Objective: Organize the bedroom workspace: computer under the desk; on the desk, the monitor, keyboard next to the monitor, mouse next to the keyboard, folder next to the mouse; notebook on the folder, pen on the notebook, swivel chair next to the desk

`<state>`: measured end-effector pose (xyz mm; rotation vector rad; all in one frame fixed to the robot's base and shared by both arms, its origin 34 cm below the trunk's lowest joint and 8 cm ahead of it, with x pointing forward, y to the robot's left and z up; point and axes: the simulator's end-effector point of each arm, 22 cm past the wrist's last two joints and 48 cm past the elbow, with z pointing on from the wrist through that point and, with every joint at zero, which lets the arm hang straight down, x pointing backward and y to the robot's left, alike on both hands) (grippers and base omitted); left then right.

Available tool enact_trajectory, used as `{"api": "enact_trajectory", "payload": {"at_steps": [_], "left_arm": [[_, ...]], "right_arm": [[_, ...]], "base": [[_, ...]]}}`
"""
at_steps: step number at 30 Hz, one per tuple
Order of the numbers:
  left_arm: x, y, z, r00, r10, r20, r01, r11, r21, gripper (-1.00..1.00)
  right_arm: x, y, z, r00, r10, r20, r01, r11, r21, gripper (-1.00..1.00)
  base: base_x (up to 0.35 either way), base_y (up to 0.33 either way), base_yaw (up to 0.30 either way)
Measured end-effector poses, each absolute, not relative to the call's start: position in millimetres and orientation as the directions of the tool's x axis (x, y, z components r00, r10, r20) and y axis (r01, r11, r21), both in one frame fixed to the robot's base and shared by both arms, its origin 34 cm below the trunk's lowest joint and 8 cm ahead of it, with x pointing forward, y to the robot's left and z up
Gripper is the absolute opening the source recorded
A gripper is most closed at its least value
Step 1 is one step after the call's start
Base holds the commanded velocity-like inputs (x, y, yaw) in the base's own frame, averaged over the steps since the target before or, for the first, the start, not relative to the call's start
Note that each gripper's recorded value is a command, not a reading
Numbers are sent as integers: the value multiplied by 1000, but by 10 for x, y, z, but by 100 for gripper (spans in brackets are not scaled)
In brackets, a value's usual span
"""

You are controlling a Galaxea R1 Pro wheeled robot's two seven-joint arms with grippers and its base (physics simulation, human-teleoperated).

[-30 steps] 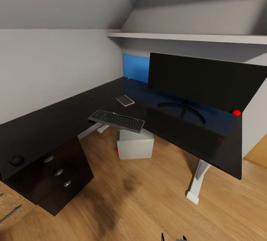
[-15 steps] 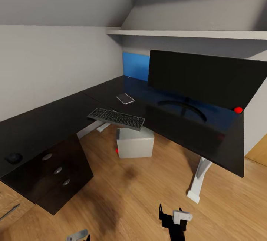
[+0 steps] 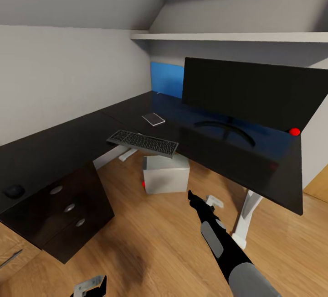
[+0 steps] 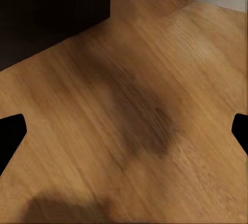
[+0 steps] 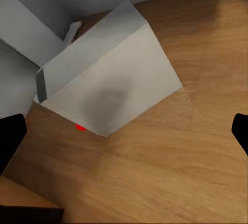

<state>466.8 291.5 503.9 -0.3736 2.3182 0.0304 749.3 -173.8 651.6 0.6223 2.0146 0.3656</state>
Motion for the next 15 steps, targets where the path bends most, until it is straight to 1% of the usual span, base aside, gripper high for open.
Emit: {"api": "enact_trajectory", "payload": {"at_steps": [4, 5, 7, 8, 15], "left_arm": [[4513, 2939, 5087, -672, -247, -698, -256, 962, -94, 100], [4461, 2934, 5066, -685, -246, -686, -252, 963, -94, 100], [4380, 2929, 5028, -706, -242, -665, -244, 965, -92, 100], [4374, 2928, 5009, -708, -241, -664, -243, 966, -92, 100], [4363, 2917, 4886, -708, -241, -664, -241, 966, -94, 100]], "right_arm": [[7735, -1647, 6818, -357, 674, -647, 276, 738, 616, 100], [7790, -1583, 6911, -357, 704, -614, 268, 707, 654, 100], [7907, -1278, 7277, -396, 783, -480, 199, 583, 788, 100], [7915, -1232, 7316, -402, 791, -462, 180, 563, 807, 100], [7933, -1230, 7313, -405, 798, -446, 134, 534, 835, 100]], "base": [[0, 0, 0], [0, 0, 0], [0, 0, 0], [0, 0, 0], [0, 0, 0]]}}
